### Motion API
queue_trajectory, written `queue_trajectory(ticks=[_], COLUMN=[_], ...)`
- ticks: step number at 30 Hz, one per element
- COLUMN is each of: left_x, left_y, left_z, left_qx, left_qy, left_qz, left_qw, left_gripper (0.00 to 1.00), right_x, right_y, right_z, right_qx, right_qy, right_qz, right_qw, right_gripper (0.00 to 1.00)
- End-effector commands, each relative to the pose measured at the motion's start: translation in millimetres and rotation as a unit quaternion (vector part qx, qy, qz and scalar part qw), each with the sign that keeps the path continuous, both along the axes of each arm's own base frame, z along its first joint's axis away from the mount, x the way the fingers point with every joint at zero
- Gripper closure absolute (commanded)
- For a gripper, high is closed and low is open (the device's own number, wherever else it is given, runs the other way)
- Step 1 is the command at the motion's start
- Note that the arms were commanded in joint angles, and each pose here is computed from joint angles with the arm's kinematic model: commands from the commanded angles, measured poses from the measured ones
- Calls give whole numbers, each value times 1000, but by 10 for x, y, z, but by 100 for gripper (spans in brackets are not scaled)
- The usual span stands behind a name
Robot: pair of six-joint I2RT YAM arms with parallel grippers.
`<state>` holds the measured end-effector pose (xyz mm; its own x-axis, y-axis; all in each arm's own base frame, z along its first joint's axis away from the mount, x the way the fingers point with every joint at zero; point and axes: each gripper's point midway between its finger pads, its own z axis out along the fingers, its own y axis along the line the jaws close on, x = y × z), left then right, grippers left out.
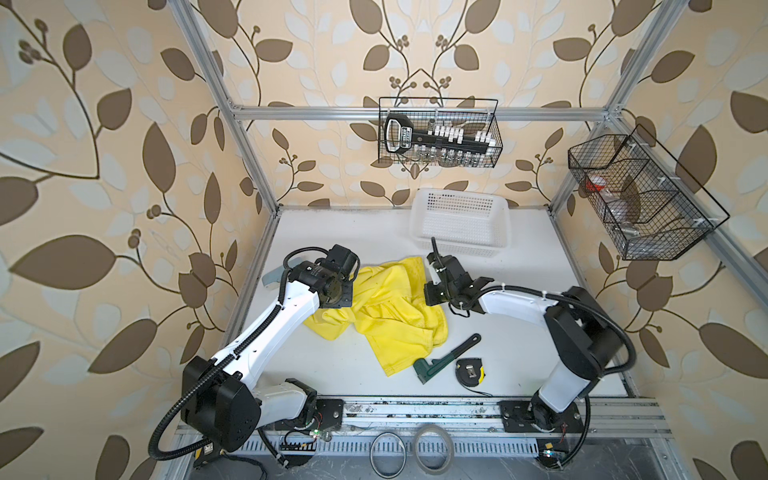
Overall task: Fold and stack the trousers
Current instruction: Flatten out the trousers at the center of the table.
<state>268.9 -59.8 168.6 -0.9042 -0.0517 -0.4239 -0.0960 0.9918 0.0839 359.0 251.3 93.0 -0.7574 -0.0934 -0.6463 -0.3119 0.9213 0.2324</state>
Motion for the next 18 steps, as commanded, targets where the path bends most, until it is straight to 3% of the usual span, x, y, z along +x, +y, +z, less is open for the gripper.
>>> queue_trajectory(ticks=[1, 9, 18], left_x=[132, 563, 934], left_y=[203, 105, -274], left_z=[510, 1218, 1791], left_qx=[48, 59, 14], left_qy=[-59, -132, -205], left_qz=[-3, -44, -128], left_qw=[997, 989, 970], left_gripper=[100, 100, 100], right_x=[114, 34, -109], right_y=[-444, -1385, -2009], right_z=[691, 2123, 3030], right_qx=[-7, 20, 28], right_qy=[-78, -230, -315], right_qz=[-44, -115, -162], right_qw=[996, 966, 935], right_gripper=[100, 100, 100])
